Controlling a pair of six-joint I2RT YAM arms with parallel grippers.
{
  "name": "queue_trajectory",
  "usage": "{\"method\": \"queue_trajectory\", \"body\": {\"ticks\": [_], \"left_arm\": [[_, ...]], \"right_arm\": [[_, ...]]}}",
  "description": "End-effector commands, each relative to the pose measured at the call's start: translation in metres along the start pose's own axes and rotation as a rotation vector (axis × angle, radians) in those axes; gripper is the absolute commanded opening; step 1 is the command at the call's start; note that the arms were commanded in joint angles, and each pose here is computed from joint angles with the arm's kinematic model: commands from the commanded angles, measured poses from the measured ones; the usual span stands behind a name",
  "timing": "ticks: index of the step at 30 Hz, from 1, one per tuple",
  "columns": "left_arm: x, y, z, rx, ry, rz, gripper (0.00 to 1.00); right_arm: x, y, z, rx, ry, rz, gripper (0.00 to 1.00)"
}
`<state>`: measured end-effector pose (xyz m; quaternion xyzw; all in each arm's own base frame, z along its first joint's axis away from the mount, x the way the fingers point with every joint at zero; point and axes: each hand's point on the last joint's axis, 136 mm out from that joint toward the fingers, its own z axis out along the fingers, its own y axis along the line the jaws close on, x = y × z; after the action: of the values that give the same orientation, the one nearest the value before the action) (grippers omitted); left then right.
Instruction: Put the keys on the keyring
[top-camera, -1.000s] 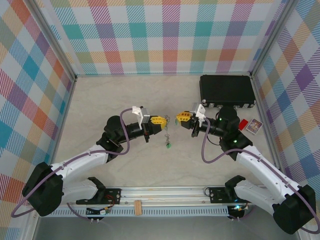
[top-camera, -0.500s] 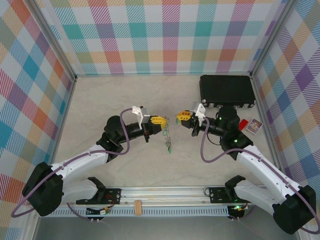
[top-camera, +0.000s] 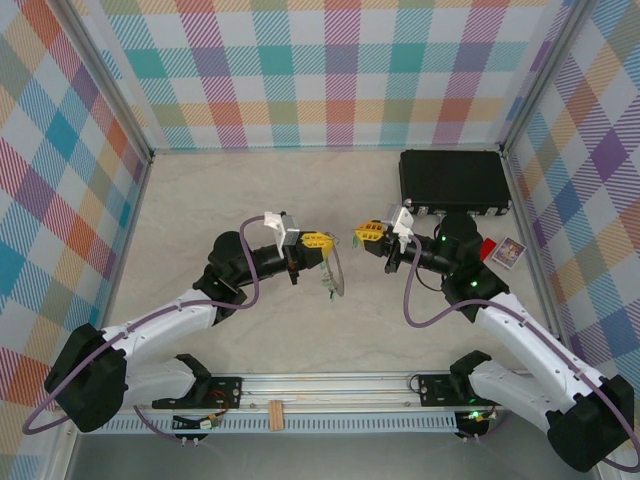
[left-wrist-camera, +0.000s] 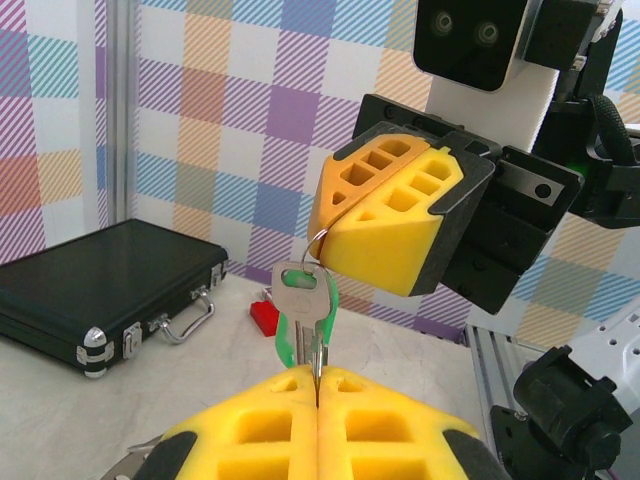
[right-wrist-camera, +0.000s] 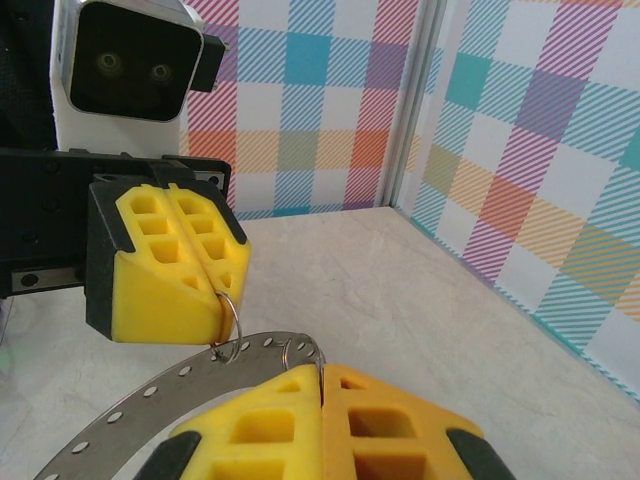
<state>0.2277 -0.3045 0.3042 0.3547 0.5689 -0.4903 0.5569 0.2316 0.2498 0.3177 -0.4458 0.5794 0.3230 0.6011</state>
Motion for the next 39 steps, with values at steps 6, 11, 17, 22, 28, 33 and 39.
{"method": "queue_trajectory", "body": {"ticks": [6,11,17,22,28,33,39], "left_arm": [[-0.01,-0.006,0.001,0.015,-0.04,0.032,0.0],[-0.011,0.009,-0.005,-0.094,-0.053,0.076,0.0],[-0.017,0.034,-0.024,-0.296,-0.089,0.15,0.0],[-0.022,0.049,-0.036,-0.416,-0.12,0.181,0.0],[-0.024,0.056,-0.042,-0.474,-0.128,0.194,0.0],[-0.025,0.041,-0.035,-0.379,-0.138,0.173,0.0],[-0.022,0.016,-0.02,-0.202,-0.123,0.131,0.0]], "right_arm": [[-0.014,0.013,0.003,-0.081,-0.044,-0.012,0.0],[-0.012,0.012,0.005,-0.078,-0.034,-0.009,0.0],[-0.011,0.011,0.005,-0.064,-0.031,-0.011,0.0],[-0.011,0.01,0.005,-0.062,-0.03,-0.011,0.0],[-0.012,0.01,0.005,-0.061,-0.031,-0.013,0.0],[-0.013,0.011,0.006,-0.071,-0.027,-0.007,0.0],[-0.017,0.015,0.007,-0.102,-0.021,-0.017,0.0]]}}
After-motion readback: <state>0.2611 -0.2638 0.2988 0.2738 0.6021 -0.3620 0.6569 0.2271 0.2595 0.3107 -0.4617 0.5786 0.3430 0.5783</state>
